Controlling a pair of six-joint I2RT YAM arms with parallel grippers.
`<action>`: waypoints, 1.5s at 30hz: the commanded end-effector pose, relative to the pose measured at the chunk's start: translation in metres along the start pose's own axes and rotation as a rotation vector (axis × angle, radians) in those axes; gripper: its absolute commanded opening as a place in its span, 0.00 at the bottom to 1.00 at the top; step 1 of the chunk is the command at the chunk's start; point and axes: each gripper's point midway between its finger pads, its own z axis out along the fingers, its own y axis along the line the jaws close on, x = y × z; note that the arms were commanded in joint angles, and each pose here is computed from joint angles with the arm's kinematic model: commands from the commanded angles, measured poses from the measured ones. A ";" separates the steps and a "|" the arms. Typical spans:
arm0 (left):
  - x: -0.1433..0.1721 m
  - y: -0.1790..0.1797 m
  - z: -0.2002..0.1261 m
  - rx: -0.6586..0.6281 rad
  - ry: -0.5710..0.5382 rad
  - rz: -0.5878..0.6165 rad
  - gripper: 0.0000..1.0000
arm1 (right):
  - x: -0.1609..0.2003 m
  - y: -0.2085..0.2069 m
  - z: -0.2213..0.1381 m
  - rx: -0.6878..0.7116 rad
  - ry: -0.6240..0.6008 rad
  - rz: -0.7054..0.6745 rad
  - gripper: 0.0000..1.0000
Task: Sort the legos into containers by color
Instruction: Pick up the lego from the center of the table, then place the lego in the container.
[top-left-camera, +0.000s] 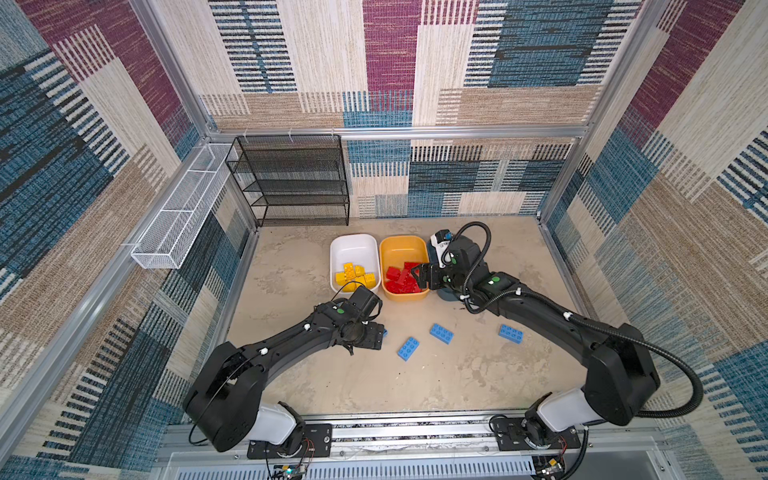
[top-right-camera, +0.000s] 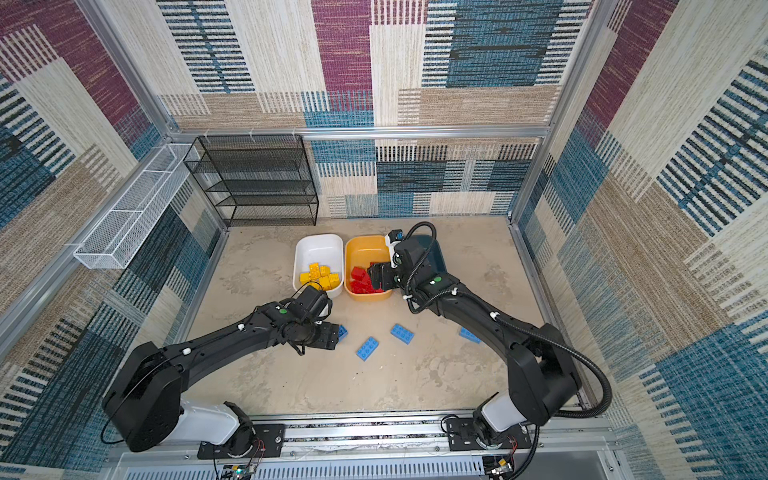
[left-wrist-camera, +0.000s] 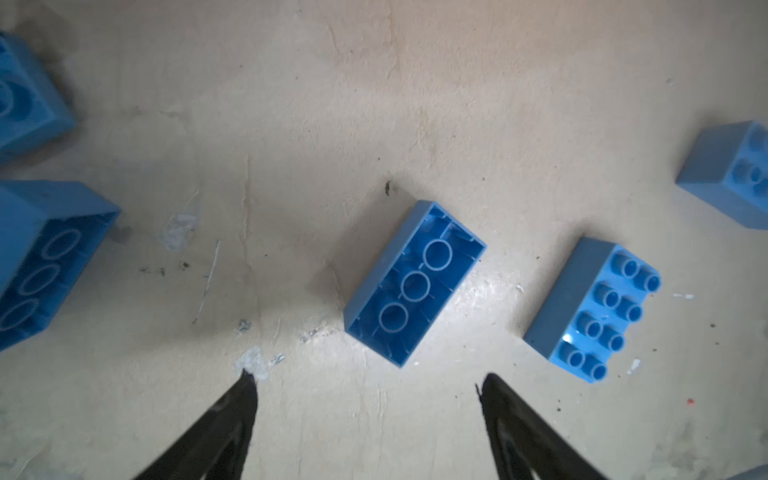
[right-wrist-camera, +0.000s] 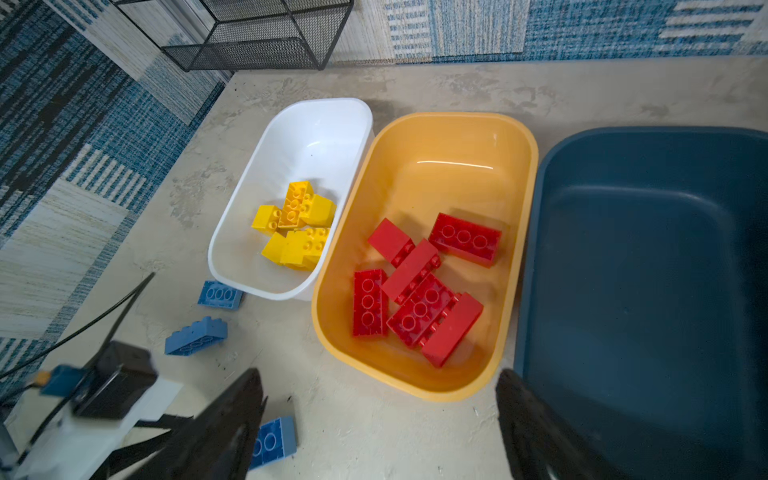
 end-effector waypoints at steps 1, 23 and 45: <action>-0.011 -0.008 0.008 -0.010 -0.006 0.060 0.80 | -0.008 0.003 -0.020 -0.022 -0.086 0.001 0.89; -0.041 -0.031 0.017 -0.017 0.019 0.111 0.24 | 0.068 -0.015 -0.075 -0.059 -0.064 0.034 0.88; -0.215 -0.208 0.024 0.335 -0.091 0.201 0.25 | 0.124 -0.003 -0.091 -0.225 0.010 0.166 0.87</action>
